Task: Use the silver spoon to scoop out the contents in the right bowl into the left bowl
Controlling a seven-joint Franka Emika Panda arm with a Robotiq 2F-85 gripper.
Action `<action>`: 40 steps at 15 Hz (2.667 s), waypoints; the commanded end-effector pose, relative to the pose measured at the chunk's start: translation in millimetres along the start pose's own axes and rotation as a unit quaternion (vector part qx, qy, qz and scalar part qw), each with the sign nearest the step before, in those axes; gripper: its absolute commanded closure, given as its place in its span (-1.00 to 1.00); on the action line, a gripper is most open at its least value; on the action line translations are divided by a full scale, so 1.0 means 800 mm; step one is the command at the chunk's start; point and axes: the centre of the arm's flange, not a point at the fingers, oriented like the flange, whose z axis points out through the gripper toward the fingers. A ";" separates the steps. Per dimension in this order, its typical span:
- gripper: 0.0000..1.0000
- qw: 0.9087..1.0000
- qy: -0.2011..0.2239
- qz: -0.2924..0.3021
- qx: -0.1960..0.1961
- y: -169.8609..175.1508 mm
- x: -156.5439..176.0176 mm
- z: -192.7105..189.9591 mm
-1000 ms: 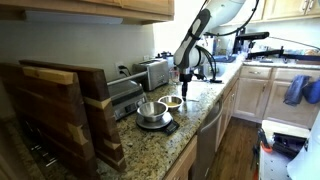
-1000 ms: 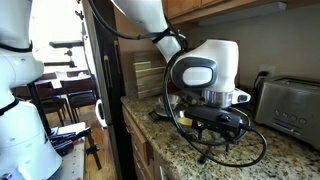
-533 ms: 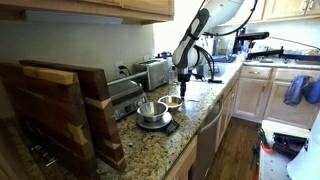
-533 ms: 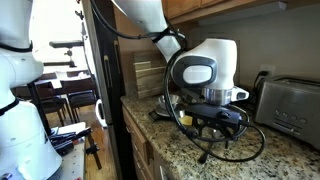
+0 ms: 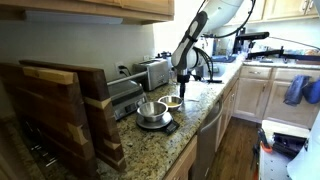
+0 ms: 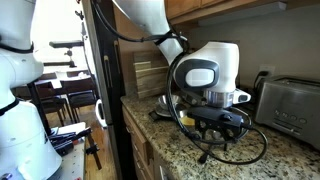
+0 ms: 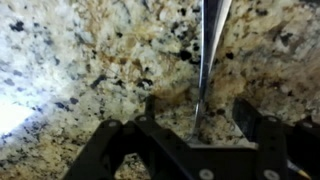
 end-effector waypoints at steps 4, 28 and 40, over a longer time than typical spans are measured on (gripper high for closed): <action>-0.48 1.000 -0.001 0.003 0.000 0.007 0.008 0.003; 0.84 0.998 0.007 0.044 0.054 0.015 -0.022 -0.034; 0.84 0.996 -0.004 0.043 0.077 0.016 -0.016 -0.122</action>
